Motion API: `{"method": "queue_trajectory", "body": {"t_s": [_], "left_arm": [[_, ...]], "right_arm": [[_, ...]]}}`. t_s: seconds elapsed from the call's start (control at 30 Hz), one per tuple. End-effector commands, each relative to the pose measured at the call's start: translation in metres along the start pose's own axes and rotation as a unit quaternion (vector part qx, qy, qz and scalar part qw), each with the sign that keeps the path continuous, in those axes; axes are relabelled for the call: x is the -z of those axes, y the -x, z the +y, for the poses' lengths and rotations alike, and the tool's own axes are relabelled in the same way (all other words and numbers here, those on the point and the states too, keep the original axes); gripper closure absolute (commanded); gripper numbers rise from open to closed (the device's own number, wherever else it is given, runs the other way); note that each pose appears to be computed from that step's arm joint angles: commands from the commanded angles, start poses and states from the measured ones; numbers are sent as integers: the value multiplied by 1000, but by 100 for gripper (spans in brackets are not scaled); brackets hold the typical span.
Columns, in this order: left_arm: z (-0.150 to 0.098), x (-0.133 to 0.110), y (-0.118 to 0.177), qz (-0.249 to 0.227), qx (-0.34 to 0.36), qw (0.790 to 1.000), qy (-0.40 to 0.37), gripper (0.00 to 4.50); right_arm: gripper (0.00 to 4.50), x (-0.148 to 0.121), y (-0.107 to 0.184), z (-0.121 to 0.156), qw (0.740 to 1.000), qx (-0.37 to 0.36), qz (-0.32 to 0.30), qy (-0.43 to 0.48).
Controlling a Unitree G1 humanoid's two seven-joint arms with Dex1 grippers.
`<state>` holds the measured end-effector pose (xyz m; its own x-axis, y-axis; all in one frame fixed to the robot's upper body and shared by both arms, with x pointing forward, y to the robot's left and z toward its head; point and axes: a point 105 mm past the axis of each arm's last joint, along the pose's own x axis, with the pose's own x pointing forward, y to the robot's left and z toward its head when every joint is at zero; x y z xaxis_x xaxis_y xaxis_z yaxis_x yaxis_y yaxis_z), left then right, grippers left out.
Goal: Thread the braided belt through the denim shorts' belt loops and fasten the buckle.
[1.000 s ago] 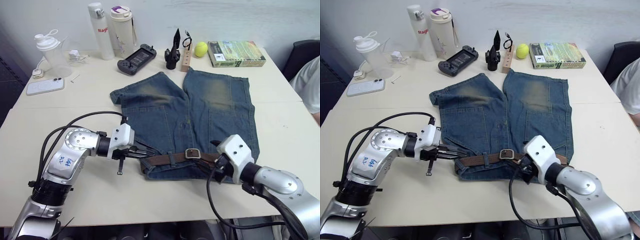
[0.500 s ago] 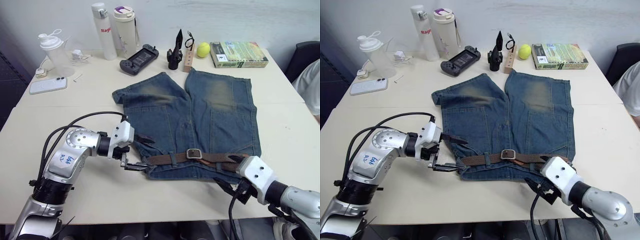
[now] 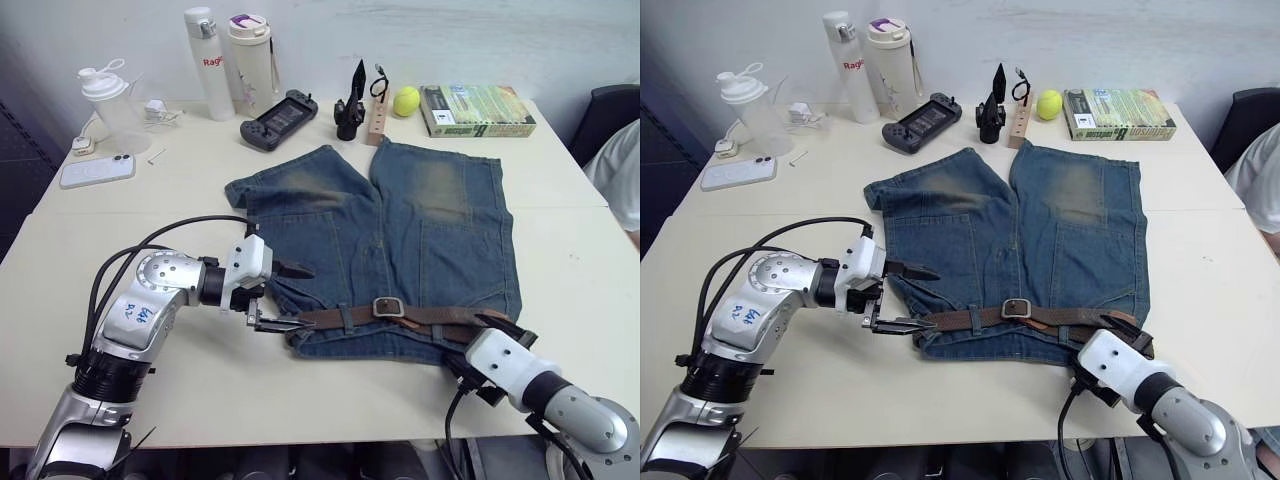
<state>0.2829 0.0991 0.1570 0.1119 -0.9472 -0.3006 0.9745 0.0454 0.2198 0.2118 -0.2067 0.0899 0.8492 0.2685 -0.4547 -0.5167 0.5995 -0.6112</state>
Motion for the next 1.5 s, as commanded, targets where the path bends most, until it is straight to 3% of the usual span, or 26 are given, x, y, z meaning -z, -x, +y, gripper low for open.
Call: {"method": "queue_trajectory", "body": {"t_s": [0.03, 0.13, 0.23, 0.57, 0.7, 0.9, 1.03, 1.2, 1.33, 1.5], "left_arm": [[1, -5, -4, 1, 1, 1000, -24, 0], [1, -5, -5, 2, 1, 1000, -26, 0], [0, -5, -6, 2, 6, 1000, -29, 0], [5, 0, -27, 18, 47, 998, -45, 0], [2, 15, -32, 52, 78, 995, -45, 0], [11, 30, -31, 105, 53, 992, -49, 0], [10, 30, -29, 103, 44, 993, -44, 0], [14, 25, -22, 108, -28, 988, -111, 0], [14, 24, -12, 142, -94, 966, -193, 0], [16, 23, -3, 164, -163, 943, -239, 0]], "right_arm": [[169, 16, 0, 4, 999, 12, 36, 6], [326, 18, 0, 8, 999, 12, 42, 3], [446, 22, 0, 18, 999, 3, 51, -18], [446, 8, -8, 34, 998, -22, 33, -42], [446, 4, -9, 35, 999, -23, 29, -40], [446, -6, -10, 34, 999, -19, 17, -43], [446, -8, -10, 35, 999, -17, 16, -46], [446, -14, -13, 34, 999, -15, 9, -48], [446, -21, -17, 30, 999, -12, 1, -46], [446, -27, -20, 31, 999, -17, -7, -45]]}}
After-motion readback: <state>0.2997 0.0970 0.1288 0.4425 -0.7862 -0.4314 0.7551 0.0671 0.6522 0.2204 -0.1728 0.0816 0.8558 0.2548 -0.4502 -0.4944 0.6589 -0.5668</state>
